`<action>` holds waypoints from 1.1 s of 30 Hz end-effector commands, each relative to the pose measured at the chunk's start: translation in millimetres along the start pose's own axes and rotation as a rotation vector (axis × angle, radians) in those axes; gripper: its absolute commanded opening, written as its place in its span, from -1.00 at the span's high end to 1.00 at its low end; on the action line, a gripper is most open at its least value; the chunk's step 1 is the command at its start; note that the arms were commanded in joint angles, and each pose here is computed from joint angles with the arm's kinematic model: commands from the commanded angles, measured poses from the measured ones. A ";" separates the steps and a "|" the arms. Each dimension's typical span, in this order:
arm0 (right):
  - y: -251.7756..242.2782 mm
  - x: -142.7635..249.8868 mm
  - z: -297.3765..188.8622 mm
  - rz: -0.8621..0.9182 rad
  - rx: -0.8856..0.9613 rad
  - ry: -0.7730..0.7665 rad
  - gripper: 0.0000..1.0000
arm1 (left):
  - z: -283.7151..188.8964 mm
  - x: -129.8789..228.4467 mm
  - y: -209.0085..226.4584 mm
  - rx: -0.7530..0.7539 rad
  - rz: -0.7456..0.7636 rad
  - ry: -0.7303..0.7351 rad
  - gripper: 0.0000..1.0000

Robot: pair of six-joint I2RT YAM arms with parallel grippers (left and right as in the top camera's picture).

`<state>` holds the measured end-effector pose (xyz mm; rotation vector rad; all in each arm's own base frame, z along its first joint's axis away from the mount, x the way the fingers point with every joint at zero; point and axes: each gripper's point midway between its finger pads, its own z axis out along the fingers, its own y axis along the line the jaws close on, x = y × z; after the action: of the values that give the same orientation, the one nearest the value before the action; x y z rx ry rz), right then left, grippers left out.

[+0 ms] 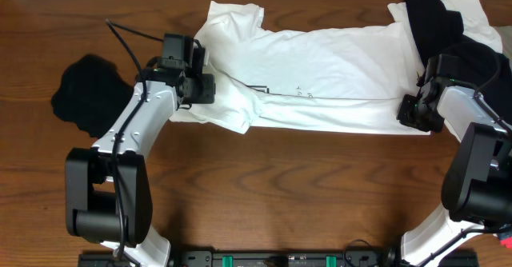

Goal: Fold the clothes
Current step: 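Press the folded left part down with the left gripper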

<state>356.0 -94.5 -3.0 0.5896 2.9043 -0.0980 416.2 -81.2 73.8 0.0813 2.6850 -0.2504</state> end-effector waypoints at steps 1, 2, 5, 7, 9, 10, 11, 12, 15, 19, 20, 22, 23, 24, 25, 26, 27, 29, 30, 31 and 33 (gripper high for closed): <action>-1.0 16.2 8.0 -0.017 0.006 0.052 0.60 | 7.3 -1.2 12.7 -0.068 0.046 -0.008 0.07; -1.0 16.6 8.0 -0.017 0.007 0.054 0.61 | 8.5 -3.3 12.8 -0.068 0.049 -0.016 0.07; -1.2 17.4 7.9 -0.018 0.008 0.058 0.61 | 15.2 -7.5 13.2 -0.066 0.059 -0.031 0.05; -1.3 17.6 7.9 -0.018 0.008 0.058 0.61 | 21.3 -6.6 14.1 -0.067 0.076 -0.026 0.05; -1.3 17.6 7.9 -0.018 0.008 0.058 0.60 | 29.0 -4.2 15.3 -0.068 0.092 -0.015 0.05; -1.3 17.6 7.9 -0.018 0.008 0.058 0.61 | 33.6 -2.4 16.1 -0.068 0.093 -0.008 0.05; -1.3 17.6 7.9 -0.018 0.008 0.058 0.60 | 36.8 -1.7 16.6 -0.068 0.096 -0.005 0.05; -1.3 17.6 7.9 -0.018 0.008 0.058 0.60 | 39.4 -1.8 16.7 -0.068 0.101 -0.005 0.05; -1.3 17.6 7.9 -0.018 0.008 0.058 0.61 | 45.1 -4.5 17.1 -0.067 0.117 -0.016 0.06; -1.4 17.6 7.9 -0.018 0.008 0.058 0.60 | 46.3 -10.8 16.6 -0.066 0.123 -0.042 0.07; -1.4 17.6 7.9 -0.018 0.008 0.058 0.60 | 46.5 -11.7 16.4 -0.065 0.127 -0.046 0.06; -1.3 17.6 7.9 -0.018 0.008 0.058 0.60 | 47.5 -12.8 16.4 -0.065 0.131 -0.051 0.06; -1.4 17.7 7.9 -0.018 0.008 0.059 0.60 | 49.0 -13.0 16.6 -0.065 0.139 -0.051 0.07; -1.4 17.7 7.9 -0.018 0.009 0.059 0.60 | 51.1 -12.3 17.0 -0.066 0.142 -0.049 0.07; -1.4 17.7 7.9 -0.018 0.008 0.059 0.61 | 54.1 -10.7 17.5 -0.065 0.141 -0.043 0.06; -1.4 17.7 7.9 -0.018 0.009 0.059 0.60 | 56.4 -9.0 17.5 -0.063 0.141 -0.037 0.06; -1.5 18.1 7.9 -0.018 0.009 0.060 0.61 | 59.6 -6.7 17.8 -0.061 0.140 -0.028 0.06; -1.6 18.6 7.9 -0.018 0.009 0.062 0.61 | 63.8 -4.1 18.3 -0.060 0.139 -0.019 0.07; -1.5 18.7 7.9 -0.018 0.009 0.063 0.61 | 65.0 -3.4 18.5 -0.060 0.139 -0.017 0.08; -1.6 18.7 7.9 -0.018 0.009 0.063 0.61 | 65.4 -3.2 18.6 -0.060 0.139 -0.016 0.08; -1.5 18.7 7.9 -0.018 0.009 0.063 0.61 | 65.4 -3.2 18.6 -0.060 0.139 -0.016 0.17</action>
<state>353.4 -93.9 -3.2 0.5912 2.9145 -0.0978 450.9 -76.3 21.4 0.2281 2.6403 -0.1374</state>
